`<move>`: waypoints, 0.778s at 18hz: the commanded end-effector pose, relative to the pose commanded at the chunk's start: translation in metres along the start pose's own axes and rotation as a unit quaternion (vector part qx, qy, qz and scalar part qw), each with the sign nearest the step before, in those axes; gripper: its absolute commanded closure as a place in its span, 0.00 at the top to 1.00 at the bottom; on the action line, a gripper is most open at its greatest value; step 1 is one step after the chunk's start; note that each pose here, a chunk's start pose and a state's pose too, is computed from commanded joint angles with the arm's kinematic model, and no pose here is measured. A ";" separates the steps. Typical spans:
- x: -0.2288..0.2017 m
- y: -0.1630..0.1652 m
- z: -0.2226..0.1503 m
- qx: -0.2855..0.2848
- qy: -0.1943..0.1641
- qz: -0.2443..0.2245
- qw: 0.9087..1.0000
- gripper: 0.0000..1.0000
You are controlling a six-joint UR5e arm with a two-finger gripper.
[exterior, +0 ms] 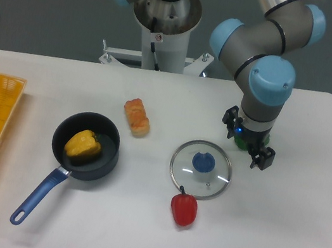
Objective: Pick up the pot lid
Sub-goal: 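Move the gripper over the blue knob of the glass lid and lower it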
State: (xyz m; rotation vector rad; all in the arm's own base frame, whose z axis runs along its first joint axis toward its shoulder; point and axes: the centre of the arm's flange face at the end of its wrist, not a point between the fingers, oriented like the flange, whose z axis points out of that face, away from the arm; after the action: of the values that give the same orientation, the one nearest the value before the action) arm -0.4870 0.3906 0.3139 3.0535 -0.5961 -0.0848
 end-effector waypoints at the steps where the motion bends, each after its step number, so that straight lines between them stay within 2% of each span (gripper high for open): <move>1: 0.002 -0.001 0.002 0.000 0.001 0.001 1.000 1.00; 6: 0.012 -0.007 0.014 0.000 0.014 0.004 1.000 1.00; 10: 0.025 -0.029 0.028 0.010 -0.007 0.021 1.000 1.00; 14: 0.045 -0.054 0.039 0.009 0.004 0.041 0.999 1.00</move>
State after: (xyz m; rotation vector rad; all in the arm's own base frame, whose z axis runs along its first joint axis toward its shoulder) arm -0.4277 0.4232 0.2703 3.0406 -0.7261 -0.0662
